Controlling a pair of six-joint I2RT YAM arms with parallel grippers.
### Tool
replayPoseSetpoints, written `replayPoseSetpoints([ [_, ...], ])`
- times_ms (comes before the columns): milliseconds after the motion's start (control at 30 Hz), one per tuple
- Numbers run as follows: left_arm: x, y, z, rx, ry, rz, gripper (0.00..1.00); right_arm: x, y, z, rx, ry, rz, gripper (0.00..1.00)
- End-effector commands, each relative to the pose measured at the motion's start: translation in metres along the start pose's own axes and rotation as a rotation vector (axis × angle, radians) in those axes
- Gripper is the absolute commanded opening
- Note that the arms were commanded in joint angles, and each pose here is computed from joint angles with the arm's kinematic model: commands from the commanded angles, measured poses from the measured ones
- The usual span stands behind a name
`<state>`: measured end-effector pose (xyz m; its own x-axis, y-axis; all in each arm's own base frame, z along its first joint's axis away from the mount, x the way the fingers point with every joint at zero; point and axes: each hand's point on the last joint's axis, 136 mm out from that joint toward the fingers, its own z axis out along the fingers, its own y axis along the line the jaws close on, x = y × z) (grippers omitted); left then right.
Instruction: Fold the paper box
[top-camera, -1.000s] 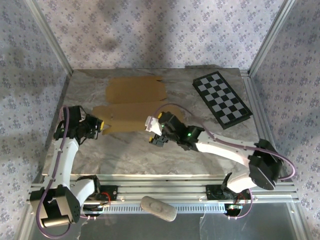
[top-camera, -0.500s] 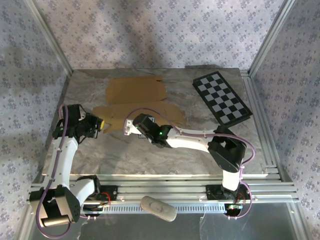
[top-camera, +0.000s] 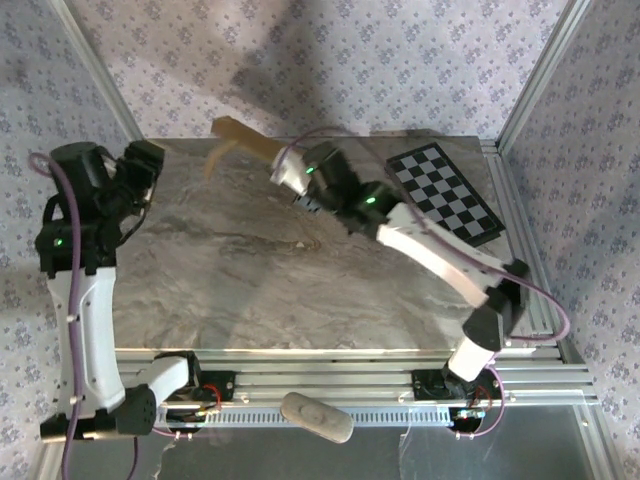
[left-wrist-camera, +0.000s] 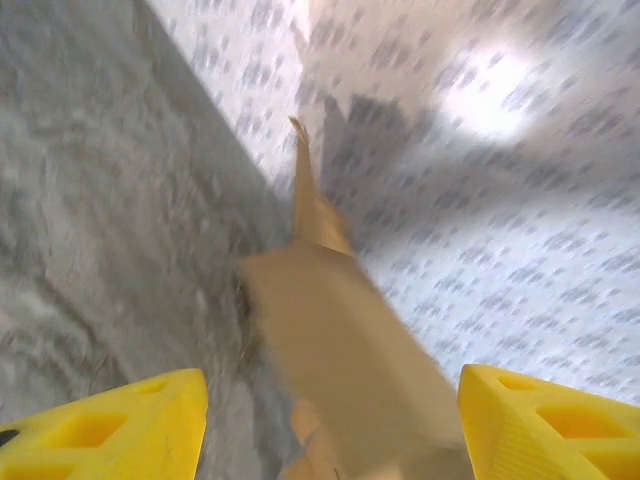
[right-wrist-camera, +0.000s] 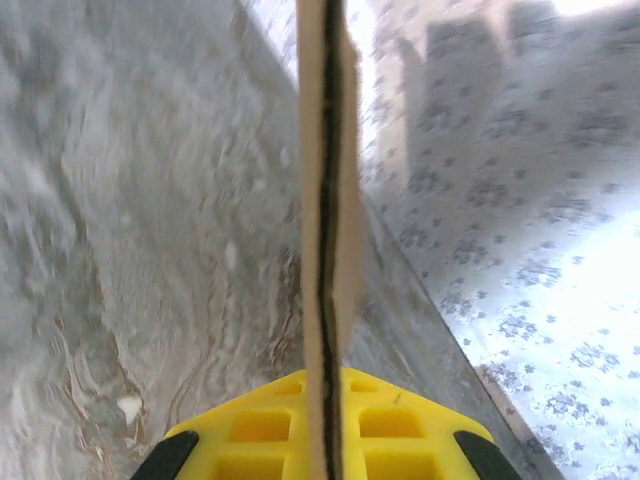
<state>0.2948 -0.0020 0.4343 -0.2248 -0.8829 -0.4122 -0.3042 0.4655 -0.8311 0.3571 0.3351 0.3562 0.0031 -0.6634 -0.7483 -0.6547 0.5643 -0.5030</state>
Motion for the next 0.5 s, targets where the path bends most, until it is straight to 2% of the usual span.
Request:
replayPoseSetpoints([
  [0, -0.017, 0.009, -0.009, -0.067, -0.103, 0.018, 0.66, -0.026, -0.004, -0.063, -0.209, -0.127, 0.232, 0.0],
  [100, -0.024, 0.007, -0.008, -0.055, -0.139, 0.015, 0.65, -0.041, -0.027, -0.107, -0.315, -0.25, 0.388, 0.0],
  [233, -0.02, 0.014, 0.005, -0.068, -0.123, -0.007, 0.65, -0.046, -0.062, -0.154, -0.404, -0.401, 0.618, 0.0],
  [333, -0.014, 0.019, 0.018, -0.074, -0.099, -0.028, 0.64, -0.018, -0.076, -0.154, -0.374, -0.357, 0.756, 0.0],
  [467, -0.005, 0.021, 0.034, -0.085, -0.049, -0.023, 0.64, 0.053, -0.075, -0.116, -0.268, -0.134, 0.92, 0.0],
])
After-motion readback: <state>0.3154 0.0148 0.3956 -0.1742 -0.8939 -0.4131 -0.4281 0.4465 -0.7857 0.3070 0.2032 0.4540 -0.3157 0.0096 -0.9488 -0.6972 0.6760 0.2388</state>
